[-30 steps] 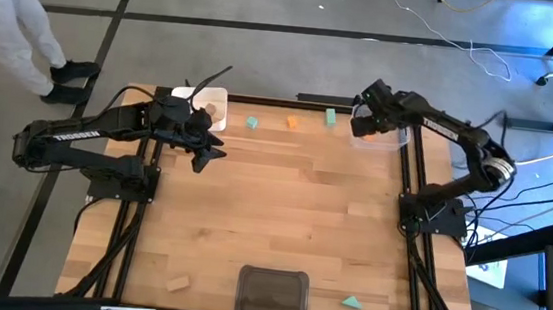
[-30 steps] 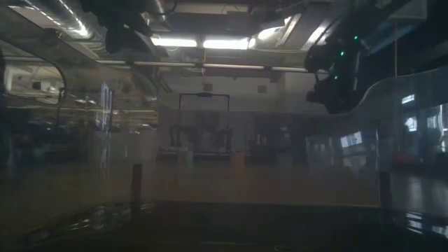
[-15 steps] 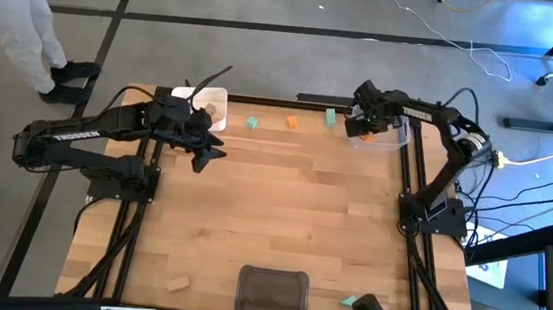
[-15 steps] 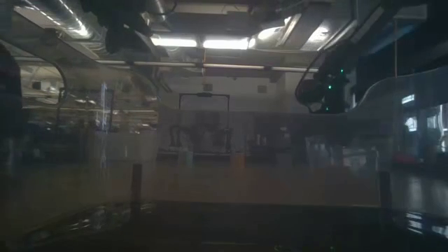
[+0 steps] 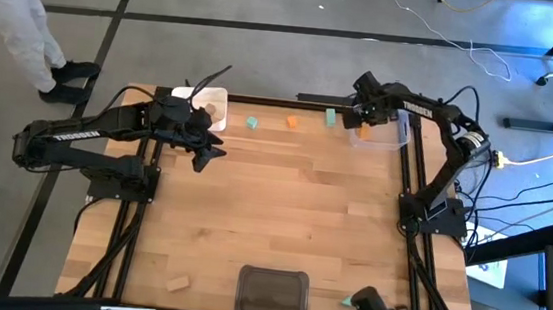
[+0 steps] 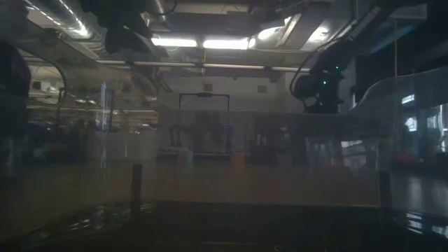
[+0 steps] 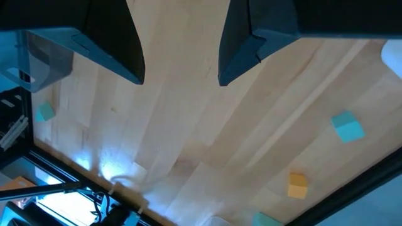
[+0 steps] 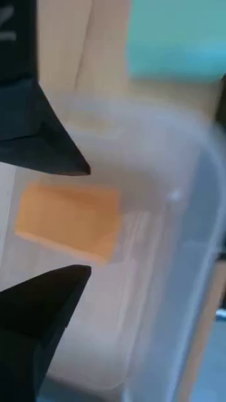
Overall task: Sort & place blocks by color
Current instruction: Put the top right blue block into the black bin
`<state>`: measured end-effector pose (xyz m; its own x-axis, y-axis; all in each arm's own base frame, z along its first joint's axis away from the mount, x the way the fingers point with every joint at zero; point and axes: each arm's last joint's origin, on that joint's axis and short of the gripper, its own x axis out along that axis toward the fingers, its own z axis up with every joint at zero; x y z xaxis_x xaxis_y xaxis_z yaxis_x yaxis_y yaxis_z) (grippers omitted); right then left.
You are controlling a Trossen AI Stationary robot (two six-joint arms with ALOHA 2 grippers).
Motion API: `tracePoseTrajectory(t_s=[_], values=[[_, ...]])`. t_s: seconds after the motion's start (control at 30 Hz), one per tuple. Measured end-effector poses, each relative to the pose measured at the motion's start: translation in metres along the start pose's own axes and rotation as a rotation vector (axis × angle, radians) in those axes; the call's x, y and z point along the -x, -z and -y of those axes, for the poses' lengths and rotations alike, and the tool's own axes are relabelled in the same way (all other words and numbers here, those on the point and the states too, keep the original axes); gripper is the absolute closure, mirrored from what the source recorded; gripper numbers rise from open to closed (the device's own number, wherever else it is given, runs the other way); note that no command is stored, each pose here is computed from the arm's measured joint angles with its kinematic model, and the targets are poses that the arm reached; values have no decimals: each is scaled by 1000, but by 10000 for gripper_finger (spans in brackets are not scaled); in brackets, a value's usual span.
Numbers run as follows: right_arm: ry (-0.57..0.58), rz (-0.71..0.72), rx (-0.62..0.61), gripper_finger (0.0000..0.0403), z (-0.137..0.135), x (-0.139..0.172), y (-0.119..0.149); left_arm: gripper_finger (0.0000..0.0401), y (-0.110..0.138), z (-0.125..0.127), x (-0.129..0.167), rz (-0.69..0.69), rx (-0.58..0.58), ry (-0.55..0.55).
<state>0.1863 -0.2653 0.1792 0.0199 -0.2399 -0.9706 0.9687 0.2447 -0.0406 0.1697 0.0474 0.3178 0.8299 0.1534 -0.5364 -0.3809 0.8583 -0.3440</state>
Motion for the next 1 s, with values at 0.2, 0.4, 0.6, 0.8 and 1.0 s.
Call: tracePoseTrajectory(t_s=[0.2, 0.4, 0.6, 0.8, 1.0], values=[[-63, 4, 1, 159, -5, 27, -17, 209, 1, 0, 0, -13, 1, -5], [-37, -53, 59, 158, -4, 49, -20, 209, 4, -2, 0, -40, 4, -16], [36, -74, 65, 158, 0, 54, -19, 209, 7, -3, 0, -70, 7, -27], [61, -141, 78, 157, 1, 54, -11, 209, 7, -4, 0, -63, 10, -60], [115, -37, 153, 157, -13, 79, 1, 209, 4, -9, -14, -26, 102, -214]])
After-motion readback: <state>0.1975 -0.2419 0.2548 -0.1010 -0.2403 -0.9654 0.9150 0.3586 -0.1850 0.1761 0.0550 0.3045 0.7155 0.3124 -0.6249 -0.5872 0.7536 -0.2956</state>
